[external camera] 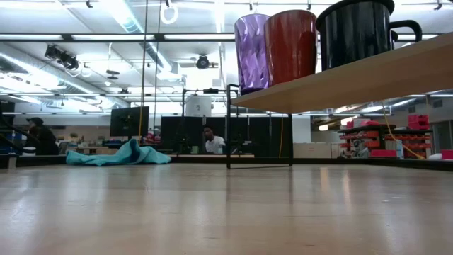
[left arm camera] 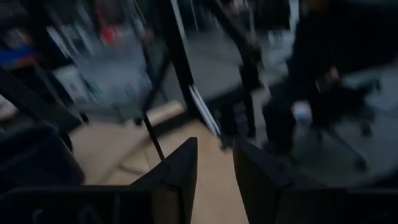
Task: Stack small to large cups/mugs on shelf
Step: Put the bottom transparent mug on the shelf
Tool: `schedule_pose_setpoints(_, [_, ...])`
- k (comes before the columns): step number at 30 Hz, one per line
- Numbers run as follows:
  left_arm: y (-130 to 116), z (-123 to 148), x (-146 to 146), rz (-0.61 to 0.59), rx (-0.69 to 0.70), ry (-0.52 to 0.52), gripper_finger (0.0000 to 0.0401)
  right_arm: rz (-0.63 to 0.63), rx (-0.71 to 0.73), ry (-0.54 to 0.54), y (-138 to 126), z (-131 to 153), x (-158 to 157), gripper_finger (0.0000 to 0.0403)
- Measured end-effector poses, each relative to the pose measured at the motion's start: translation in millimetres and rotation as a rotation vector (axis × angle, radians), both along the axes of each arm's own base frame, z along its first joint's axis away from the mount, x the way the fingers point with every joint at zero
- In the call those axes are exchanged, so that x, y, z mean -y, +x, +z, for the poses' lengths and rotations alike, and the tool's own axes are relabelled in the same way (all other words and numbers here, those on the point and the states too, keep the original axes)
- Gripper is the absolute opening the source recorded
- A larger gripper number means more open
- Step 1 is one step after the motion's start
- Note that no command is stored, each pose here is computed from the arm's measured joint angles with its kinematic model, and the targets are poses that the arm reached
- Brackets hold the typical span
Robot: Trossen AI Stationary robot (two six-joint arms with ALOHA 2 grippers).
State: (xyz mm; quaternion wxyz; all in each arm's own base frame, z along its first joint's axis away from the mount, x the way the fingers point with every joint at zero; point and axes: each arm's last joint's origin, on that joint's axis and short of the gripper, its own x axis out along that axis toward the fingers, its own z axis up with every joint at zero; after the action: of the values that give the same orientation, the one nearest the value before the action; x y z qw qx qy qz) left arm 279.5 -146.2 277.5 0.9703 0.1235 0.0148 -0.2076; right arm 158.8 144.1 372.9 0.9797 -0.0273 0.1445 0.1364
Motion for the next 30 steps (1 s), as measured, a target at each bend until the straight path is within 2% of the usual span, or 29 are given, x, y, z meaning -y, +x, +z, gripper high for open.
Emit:
schedule_pose_setpoints(2, [1.8, -4.6, -3.6, 0.030, 0.069, -0.044, 0.0111, 0.022, -0.015, 0.024, -3.9, -7.5, 3.2, 0.0029])
schedule_pose_setpoints(6, [11.1, -13.9, -6.8, 0.076, 0.073, -0.075, 0.0111, 0.065, -0.041, 0.029, -12.6, -22.7, 10.2, 0.0029])
schedule_pose_setpoints(15, [42.6, -23.7, 3.2, 0.098, 0.056, -0.022, 0.0135, 0.078, 0.046, 0.095, -37.7, -38.4, 35.9, 0.0029])
schedule_pose_setpoints(19, [44.0, -22.9, 2.1, 0.102, 0.073, 0.017, 0.0140, 0.119, 0.089, 0.106, -47.2, -48.7, 44.4, 0.0029])
schedule_pose_setpoints(25, [46.3, -22.4, -5.0, 0.131, 0.068, 0.025, 0.0132, 0.245, 0.183, 0.124, -67.3, -47.3, 54.8, 0.0029])
schedule_pose_setpoints(30, [47.6, -26.2, -8.4, 0.142, 0.032, 0.038, 0.0128, 0.267, 0.144, 0.140, -80.7, -50.4, 65.1, 0.0029])
